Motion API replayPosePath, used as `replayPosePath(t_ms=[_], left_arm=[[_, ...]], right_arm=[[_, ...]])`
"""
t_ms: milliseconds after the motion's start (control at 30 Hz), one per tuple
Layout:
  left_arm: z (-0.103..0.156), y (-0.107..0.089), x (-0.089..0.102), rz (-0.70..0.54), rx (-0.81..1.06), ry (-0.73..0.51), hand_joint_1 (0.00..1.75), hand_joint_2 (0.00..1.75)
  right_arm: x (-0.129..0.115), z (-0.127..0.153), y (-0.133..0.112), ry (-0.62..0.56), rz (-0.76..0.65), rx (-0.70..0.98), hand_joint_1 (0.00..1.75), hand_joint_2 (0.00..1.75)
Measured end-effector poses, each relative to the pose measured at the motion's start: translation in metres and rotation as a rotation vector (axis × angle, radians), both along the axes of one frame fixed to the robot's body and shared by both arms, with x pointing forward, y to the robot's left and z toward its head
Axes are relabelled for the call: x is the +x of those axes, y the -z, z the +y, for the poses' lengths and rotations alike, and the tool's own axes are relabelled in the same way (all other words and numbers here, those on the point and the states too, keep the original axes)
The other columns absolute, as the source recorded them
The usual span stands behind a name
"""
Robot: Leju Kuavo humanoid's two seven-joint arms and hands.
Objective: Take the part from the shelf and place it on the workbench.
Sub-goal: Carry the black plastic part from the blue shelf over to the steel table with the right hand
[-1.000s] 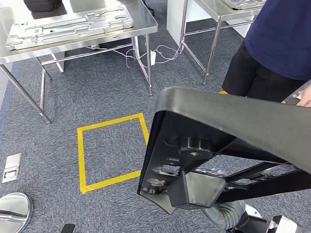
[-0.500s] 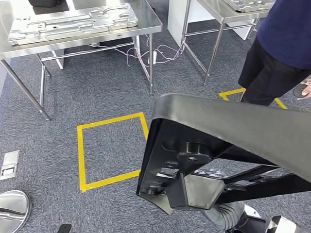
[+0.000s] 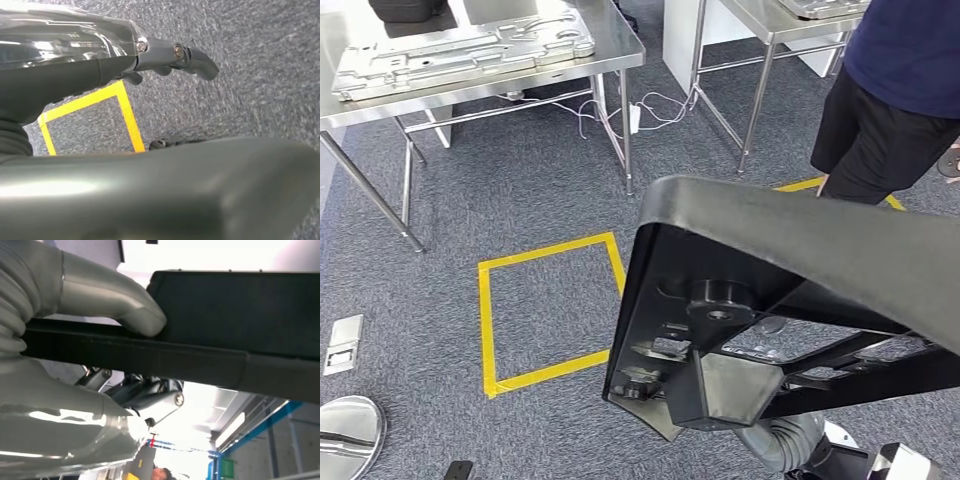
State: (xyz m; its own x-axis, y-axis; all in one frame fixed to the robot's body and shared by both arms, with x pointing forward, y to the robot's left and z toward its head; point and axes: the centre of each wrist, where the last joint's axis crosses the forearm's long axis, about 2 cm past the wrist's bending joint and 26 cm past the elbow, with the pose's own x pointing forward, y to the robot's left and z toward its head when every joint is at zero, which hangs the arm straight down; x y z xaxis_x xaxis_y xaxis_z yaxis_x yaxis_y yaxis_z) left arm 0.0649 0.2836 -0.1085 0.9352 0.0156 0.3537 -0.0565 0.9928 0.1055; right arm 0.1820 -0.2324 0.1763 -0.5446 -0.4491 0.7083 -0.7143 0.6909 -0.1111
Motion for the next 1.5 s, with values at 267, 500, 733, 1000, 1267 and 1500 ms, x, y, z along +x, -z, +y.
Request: replayPosePath(t_ms=[267, 500, 733, 1000, 1267, 1500], left_arm=[[-0.0002, 0.0002, -0.0015, 0.003, 0.0, 0.0, 0.0, 1.75], [0.0002, 0.0001, -0.0008, 0.001, 0.0, 0.0, 0.0, 1.75], [0.0001, 0.0001, -0.0008, 0.002, 0.0, 0.0, 0.0, 1.75], [-0.0003, 0.0, 0.0001, 0.0, 0.0, 0.0, 0.0, 1.75], [-0.0007, 0.0002, -0.0016, 0.003, -0.001, 0.0, 0.0, 1.75], [0.0004, 0.0001, -0.0007, 0.001, 0.001, 0.0, 0.0, 1.75]], right_arm=[[-0.0001, 0.0001, 0.0, 0.0, 0.0, 0.0, 1.75, 1.75], [0.0003, 0.0001, -0.0004, 0.0, -0.002, 0.0, 1.75, 1.75], [-0.0001, 0.0, 0.0003, 0.0, 0.001, 0.0, 1.75, 1.75], [0.0001, 0.0, 0.0, 0.0, 0.0, 0.0, 1.75, 1.75], [0.0, 0.0002, 0.0001, 0.0, 0.0, 0.0, 1.75, 1.75], [0.0002, 0.0002, -0.0003, 0.0, -0.001, 0.0, 1.75, 1.75]])
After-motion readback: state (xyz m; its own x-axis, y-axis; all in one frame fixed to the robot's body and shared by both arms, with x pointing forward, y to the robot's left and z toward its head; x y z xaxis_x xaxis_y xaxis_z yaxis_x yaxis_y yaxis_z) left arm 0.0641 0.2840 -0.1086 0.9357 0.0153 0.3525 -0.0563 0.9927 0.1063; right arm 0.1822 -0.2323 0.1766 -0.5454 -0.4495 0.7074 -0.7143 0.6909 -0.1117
